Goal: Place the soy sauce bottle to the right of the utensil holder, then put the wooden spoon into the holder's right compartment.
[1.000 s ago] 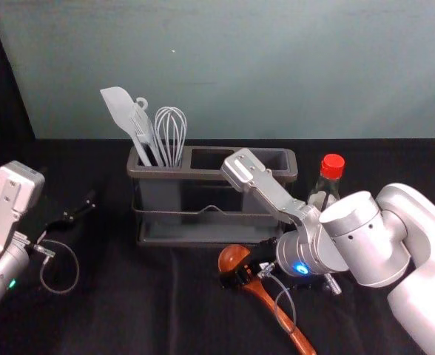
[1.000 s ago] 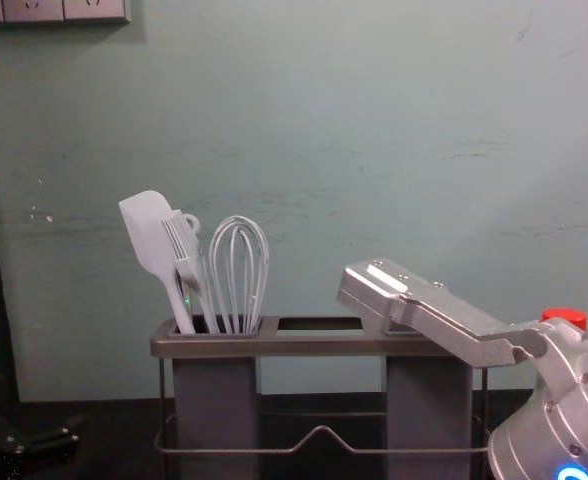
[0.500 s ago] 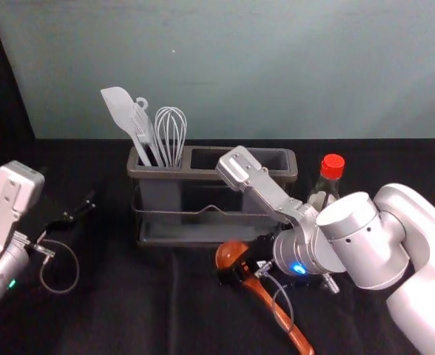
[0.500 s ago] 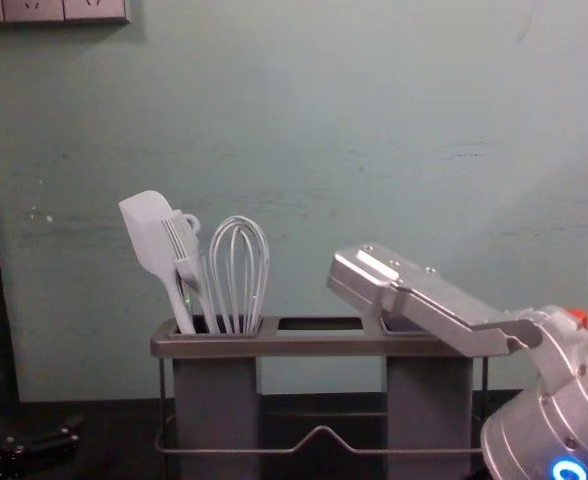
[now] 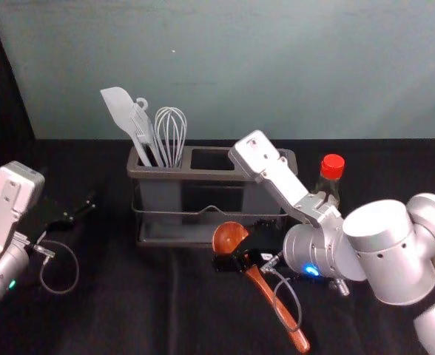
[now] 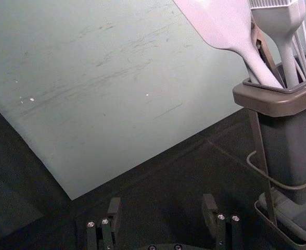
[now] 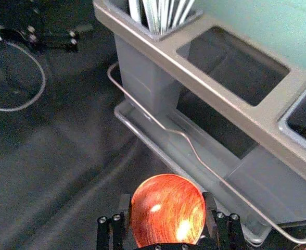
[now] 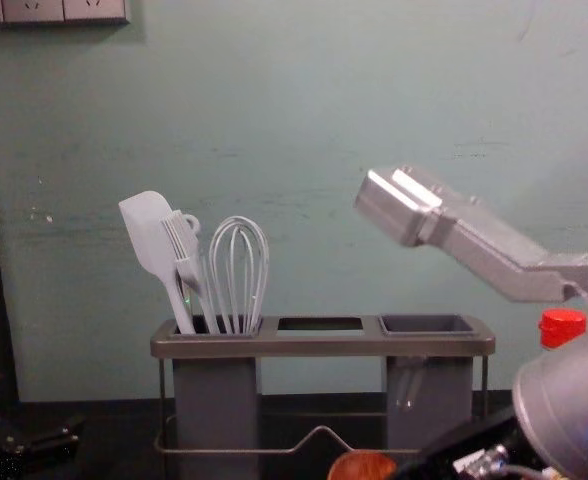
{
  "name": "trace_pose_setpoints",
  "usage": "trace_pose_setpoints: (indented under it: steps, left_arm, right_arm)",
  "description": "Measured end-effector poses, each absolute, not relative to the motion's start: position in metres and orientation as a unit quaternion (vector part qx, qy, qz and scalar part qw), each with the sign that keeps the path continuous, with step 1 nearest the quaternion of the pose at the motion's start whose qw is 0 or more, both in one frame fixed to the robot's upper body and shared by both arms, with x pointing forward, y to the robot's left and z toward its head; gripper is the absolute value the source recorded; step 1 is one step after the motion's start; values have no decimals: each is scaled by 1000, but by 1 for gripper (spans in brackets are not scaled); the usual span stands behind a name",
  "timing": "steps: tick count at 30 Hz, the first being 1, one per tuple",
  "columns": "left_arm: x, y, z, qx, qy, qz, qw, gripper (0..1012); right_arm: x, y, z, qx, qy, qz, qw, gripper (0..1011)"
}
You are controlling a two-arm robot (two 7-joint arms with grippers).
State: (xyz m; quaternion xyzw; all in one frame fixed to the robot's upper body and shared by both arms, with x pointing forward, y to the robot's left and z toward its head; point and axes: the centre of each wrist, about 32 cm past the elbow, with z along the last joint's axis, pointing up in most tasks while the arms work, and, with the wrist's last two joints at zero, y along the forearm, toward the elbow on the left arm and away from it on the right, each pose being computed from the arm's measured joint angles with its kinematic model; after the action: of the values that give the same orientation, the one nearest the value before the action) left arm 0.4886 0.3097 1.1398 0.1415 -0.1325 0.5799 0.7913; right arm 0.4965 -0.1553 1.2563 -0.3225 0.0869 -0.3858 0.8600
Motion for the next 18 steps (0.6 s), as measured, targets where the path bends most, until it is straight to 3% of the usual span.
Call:
trace_pose_setpoints:
  steps: [18]
  left_arm:
    - [489,310,1140,141,-132,580,791,1011]
  right_arm:
    - [461,-175,1279,-237,19,-361,902,840]
